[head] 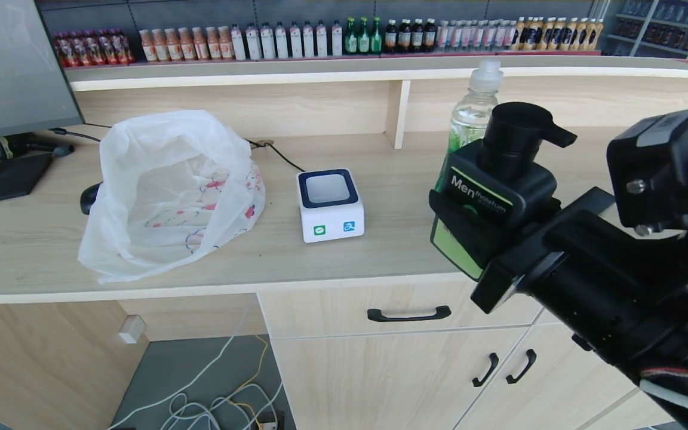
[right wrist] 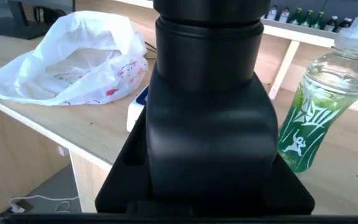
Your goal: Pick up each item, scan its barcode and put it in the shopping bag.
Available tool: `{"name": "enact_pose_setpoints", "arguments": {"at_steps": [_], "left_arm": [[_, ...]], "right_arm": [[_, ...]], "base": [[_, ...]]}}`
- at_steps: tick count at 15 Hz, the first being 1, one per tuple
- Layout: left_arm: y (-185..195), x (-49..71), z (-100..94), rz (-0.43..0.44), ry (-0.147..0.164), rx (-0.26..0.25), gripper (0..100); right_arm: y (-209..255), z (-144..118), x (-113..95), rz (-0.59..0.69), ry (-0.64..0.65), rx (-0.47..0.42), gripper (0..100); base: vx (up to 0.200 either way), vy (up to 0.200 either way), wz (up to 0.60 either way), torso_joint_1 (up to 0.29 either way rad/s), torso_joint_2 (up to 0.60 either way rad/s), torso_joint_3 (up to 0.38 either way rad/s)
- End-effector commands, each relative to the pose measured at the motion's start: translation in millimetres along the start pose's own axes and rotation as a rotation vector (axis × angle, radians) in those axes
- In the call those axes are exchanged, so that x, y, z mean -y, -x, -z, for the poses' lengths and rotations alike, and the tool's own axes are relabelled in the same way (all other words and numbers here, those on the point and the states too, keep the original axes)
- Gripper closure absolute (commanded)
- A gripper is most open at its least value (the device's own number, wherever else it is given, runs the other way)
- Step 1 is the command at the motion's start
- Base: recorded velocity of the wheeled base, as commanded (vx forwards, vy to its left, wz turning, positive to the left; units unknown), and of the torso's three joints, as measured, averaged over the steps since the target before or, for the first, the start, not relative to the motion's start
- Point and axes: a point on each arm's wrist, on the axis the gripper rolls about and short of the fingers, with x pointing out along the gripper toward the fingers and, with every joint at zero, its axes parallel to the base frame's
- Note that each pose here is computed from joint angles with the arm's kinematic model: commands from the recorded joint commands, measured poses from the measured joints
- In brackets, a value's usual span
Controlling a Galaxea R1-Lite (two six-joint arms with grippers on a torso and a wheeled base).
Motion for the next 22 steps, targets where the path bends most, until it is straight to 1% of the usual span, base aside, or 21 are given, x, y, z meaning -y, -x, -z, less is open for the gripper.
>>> {"name": "enact_pose_setpoints", "arguments": {"at_steps": [1,3,4,5,7,10,12,13,14,18,22], "left_arm": [[0,0.0,-0.1,0.0,0.0,0.001,0],[0,0.0,-0.1,0.0,0.0,0.001,0],[0,0.0,-0.1,0.0,0.0,0.001,0],[0,0.0,-0.1,0.0,0.0,0.001,0],[0,0.0,-0.1,0.0,0.0,0.001,0],[0,0.0,-0.1,0.0,0.0,0.001,0],[0,0.0,-0.1,0.0,0.0,0.001,0],[0,0.0,-0.1,0.0,0.0,0.001,0],[0,0.0,-0.1,0.0,0.0,0.001,0],[0,0.0,-0.1,0.0,0.0,0.001,0],[0,0.0,-0.1,0.0,0.0,0.001,0]], "right_arm": [[6,7,-20,-0.083,0.048,-0.024,100],[17,8,-26,-0.124,0.11,-0.027,100],[20,6,-25,-0.127,0.163,-0.01,100],[25,1,-28,-0.142,0.25,0.028,100],[34,-1,-42,-0.201,0.33,0.065,100],[43,1,-59,-0.279,0.43,0.083,100],[49,10,-59,-0.301,0.486,0.069,100],[49,9,-59,-0.296,0.494,0.077,100],[50,9,-59,-0.297,0.531,0.085,100],[50,13,-64,-0.382,0.689,0.164,100],[50,14,-63,-0.407,0.716,0.192,100]], "base": [[0.0,0.0,0.0,0.0,0.0,0.0],[0.0,0.0,0.0,0.0,0.0,0.0],[0.0,0.0,0.0,0.0,0.0,0.0],[0.0,0.0,0.0,0.0,0.0,0.0],[0.0,0.0,0.0,0.0,0.0,0.0],[0.0,0.0,0.0,0.0,0.0,0.0],[0.0,0.0,0.0,0.0,0.0,0.0],[0.0,0.0,0.0,0.0,0.0,0.0],[0.0,0.0,0.0,0.0,0.0,0.0],[0.0,0.0,0.0,0.0,0.0,0.0],[0.0,0.0,0.0,0.0,0.0,0.0]]}}
